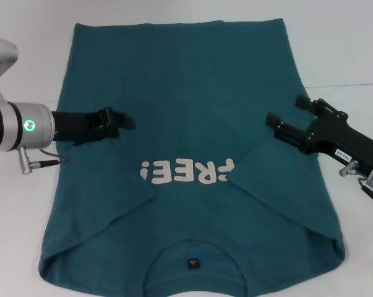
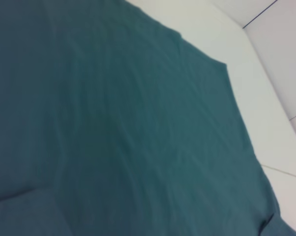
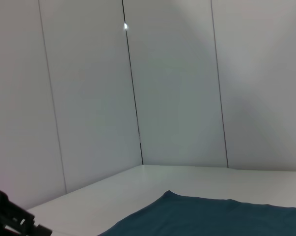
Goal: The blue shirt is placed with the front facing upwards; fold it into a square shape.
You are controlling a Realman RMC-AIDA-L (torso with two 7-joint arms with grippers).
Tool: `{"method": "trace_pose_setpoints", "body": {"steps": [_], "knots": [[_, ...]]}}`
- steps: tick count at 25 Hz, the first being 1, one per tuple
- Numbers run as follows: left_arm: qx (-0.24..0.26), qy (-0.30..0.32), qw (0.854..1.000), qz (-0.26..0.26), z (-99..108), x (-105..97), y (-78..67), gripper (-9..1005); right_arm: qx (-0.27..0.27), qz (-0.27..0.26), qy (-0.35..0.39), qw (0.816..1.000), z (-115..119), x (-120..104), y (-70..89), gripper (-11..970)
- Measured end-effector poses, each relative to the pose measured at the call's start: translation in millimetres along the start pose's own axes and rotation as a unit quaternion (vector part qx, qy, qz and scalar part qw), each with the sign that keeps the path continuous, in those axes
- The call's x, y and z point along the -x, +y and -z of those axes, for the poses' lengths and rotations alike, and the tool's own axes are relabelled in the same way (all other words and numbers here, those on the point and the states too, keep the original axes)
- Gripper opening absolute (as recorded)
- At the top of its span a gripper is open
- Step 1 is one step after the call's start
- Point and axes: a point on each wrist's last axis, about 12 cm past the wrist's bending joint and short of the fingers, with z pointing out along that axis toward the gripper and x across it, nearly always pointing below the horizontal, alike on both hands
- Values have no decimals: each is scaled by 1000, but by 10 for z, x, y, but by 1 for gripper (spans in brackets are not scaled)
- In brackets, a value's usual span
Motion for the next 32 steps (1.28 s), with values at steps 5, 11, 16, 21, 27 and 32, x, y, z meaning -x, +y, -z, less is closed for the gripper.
{"method": "trace_pose_setpoints", "body": {"steps": [5, 11, 16, 21, 27, 32], "knots": [[-13, -20, 1000, -6, 36, 47, 11, 438, 2, -1, 4, 1000, -18, -1, 5, 918], [-13, -37, 999, -25, 108, 80, 89, 594, -1, -13, 12, 1000, -50, 2, -9, 919], [-33, -70, 994, -71, 203, 73, 177, 776, 6, -33, 52, 998, -153, 56, -78, 923], [-52, -86, 985, -139, 315, 53, 295, 869, 13, -47, 103, 993, -298, 203, -151, 927], [-52, -84, 965, -242, 414, -46, 435, 877, 25, -66, 149, 986, -390, 519, -252, 925], [-37, -84, 948, -305, 474, -180, 568, 875, 42, -89, 200, 975, -349, 820, -289, 923]]}}
